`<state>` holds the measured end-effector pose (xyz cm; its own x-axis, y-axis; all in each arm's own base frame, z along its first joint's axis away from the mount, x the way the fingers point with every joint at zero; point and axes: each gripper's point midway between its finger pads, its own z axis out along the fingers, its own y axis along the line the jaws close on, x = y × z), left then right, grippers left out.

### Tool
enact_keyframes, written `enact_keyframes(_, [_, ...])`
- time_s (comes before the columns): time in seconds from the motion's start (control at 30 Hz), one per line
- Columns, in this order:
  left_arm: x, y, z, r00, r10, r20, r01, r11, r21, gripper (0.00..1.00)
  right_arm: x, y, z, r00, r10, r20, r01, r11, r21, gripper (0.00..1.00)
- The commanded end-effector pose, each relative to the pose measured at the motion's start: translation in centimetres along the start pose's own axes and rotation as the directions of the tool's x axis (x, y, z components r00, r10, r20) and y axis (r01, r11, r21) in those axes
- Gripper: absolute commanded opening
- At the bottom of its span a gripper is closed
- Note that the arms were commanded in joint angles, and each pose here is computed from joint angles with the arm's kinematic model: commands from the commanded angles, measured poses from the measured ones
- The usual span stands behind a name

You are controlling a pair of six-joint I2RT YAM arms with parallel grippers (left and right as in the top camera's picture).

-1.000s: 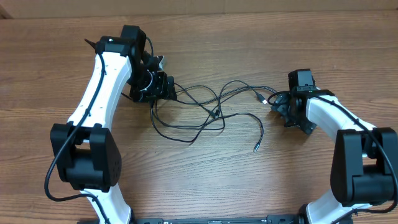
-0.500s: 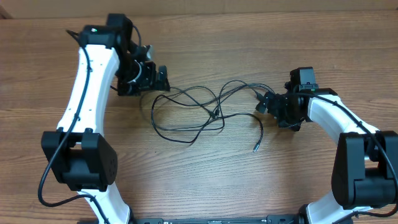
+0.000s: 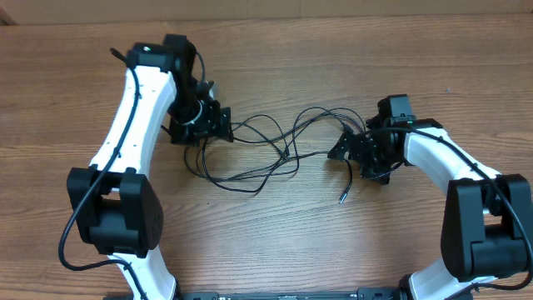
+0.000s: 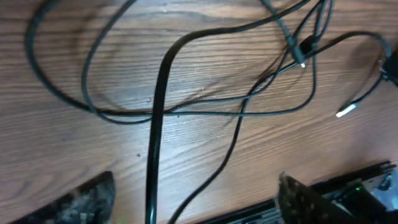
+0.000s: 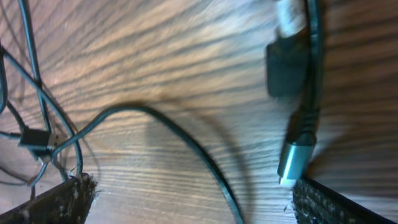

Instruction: Untangle cables

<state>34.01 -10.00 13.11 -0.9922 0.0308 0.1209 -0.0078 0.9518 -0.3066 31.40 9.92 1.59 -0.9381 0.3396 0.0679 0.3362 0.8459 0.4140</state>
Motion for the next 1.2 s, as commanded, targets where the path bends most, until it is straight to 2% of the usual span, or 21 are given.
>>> enact_keyframes(0.0, [0.8, 0.5, 1.8, 0.999, -0.019, -0.036, 0.018, 1.000, -0.019, 0.65, 2.7, -1.6, 2.3, 0.995, 0.021, -0.094, -0.016, 0.998, 0.055, 1.00])
enact_keyframes(0.03, [1.0, 0.6, 2.3, 0.999, -0.024, -0.044, 0.023, 1.000, -0.021, 0.57, 2.7, -1.5, 2.4, 0.995, 0.017, -0.094, -0.012, 0.998, 0.055, 1.00])
enact_keyframes(0.07, [1.1, 0.7, 2.8, 0.998, -0.033, -0.049, 0.032, 0.999, -0.022, 0.52, 2.8, -1.4, 2.4, 0.996, 0.013, -0.094, -0.008, 0.999, 0.054, 1.00])
enact_keyframes(0.17, [1.4, 1.0, 4.8, 0.997, -0.054, -0.063, 0.052, 0.998, -0.026, 0.51, 2.9, -1.3, 2.5, 0.995, 0.006, -0.097, -0.001, 0.999, 0.054, 1.00])
enact_keyframes(0.3, [2.2, 1.4, 8.4, 0.997, -0.031, -0.075, 0.028, 0.999, -0.028, 0.37, 3.1, -1.1, 2.6, 0.995, 0.006, -0.101, -0.001, 0.999, 0.052, 1.00])
enact_keyframes(0.33, [2.3, 1.4, 9.1, 0.997, -0.024, -0.073, 0.022, 0.999, -0.028, 0.25, 3.1, -1.0, 2.6, 0.995, 0.009, -0.103, -0.004, 0.999, 0.048, 1.00])
enact_keyframes(0.37, [2.4, 1.4, 9.6, 0.997, -0.018, -0.073, 0.016, 0.999, -0.028, 0.04, 3.2, -0.9, 2.6, 0.994, 0.019, -0.107, -0.015, 0.999, 0.044, 1.00])
enact_keyframes(0.57, [1.7, 1.4, 11.0, 0.999, 0.021, -0.033, -0.021, 0.999, -0.026, 0.04, 4.8, -1.3, 2.3, 0.979, 0.113, -0.168, -0.103, 0.993, 0.065, 1.00])
enact_keyframes(0.73, [-2.5, 1.0, 10.7, 0.989, 0.063, 0.134, -0.063, 0.998, -0.005, 0.04, 6.6, -2.1, 1.9, 0.960, 0.151, -0.234, -0.127, 0.985, 0.116, 1.00])
enact_keyframes(0.87, [-6.1, 0.7, 9.6, 0.956, 0.089, 0.280, -0.096, 0.995, 0.010, 0.04, 8.2, -2.7, 1.3, 0.943, 0.161, -0.292, -0.122, 0.981, 0.149, 1.00])
enact_keyframes(1.03, [-7.6, 1.7, 9.0, 0.938, 0.088, 0.337, -0.083, 0.996, -0.029, 0.04, 8.1, -0.5, 1.4, 0.937, 0.144, -0.319, -0.143, 0.989, 0.028, 1.00])
enact_keyframes(1.1, [-7.7, 2.5, 8.9, 0.937, 0.082, 0.339, -0.065, 0.996, -0.062, 0.04, 7.6, 1.3, 1.5, 0.939, 0.112, -0.325, -0.142, 0.987, -0.070, 0.89])
enact_keyframes(1.17, [-7.8, 3.3, 8.8, 0.937, 0.070, 0.344, -0.040, 0.995, -0.093, 0.04, 6.8, 2.9, 1.5, 0.949, 0.070, -0.306, -0.124, 0.979, -0.160, 0.67])
